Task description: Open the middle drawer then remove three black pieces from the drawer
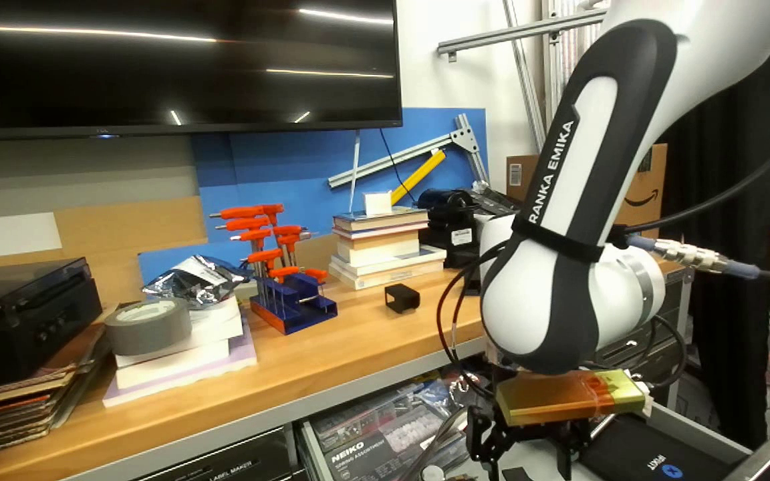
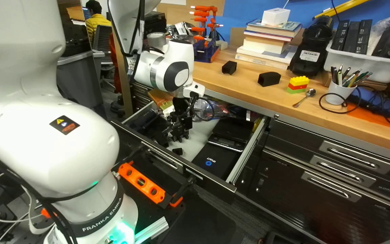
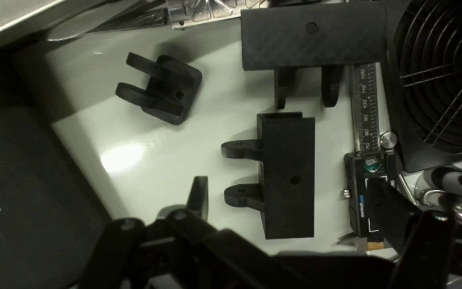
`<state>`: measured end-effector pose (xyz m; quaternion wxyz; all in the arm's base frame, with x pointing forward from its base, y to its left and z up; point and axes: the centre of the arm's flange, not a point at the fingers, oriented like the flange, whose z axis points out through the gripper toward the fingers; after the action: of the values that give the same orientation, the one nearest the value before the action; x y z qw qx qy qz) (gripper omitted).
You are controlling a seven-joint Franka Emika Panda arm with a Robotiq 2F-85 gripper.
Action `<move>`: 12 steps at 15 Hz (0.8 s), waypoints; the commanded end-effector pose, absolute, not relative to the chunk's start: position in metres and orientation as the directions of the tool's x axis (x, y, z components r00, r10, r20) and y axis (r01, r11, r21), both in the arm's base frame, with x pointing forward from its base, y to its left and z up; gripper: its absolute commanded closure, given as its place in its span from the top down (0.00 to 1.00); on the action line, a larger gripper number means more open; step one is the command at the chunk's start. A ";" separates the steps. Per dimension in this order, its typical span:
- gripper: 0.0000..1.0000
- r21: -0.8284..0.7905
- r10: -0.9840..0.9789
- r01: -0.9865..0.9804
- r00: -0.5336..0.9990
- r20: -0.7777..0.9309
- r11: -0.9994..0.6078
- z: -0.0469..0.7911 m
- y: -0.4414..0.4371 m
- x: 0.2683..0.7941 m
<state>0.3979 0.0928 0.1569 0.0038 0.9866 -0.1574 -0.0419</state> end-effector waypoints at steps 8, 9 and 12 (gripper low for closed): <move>1.00 0.050 -0.376 -0.375 0.927 0.004 -0.926 0.125 0.093 0.395; 1.00 0.047 -0.380 -0.380 0.925 0.013 -0.924 0.123 0.093 0.395; 1.00 0.048 -0.386 -0.387 0.922 0.027 -0.921 0.119 0.094 0.396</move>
<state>0.3949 0.0890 0.1233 0.0236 0.9814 -0.1901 -0.0098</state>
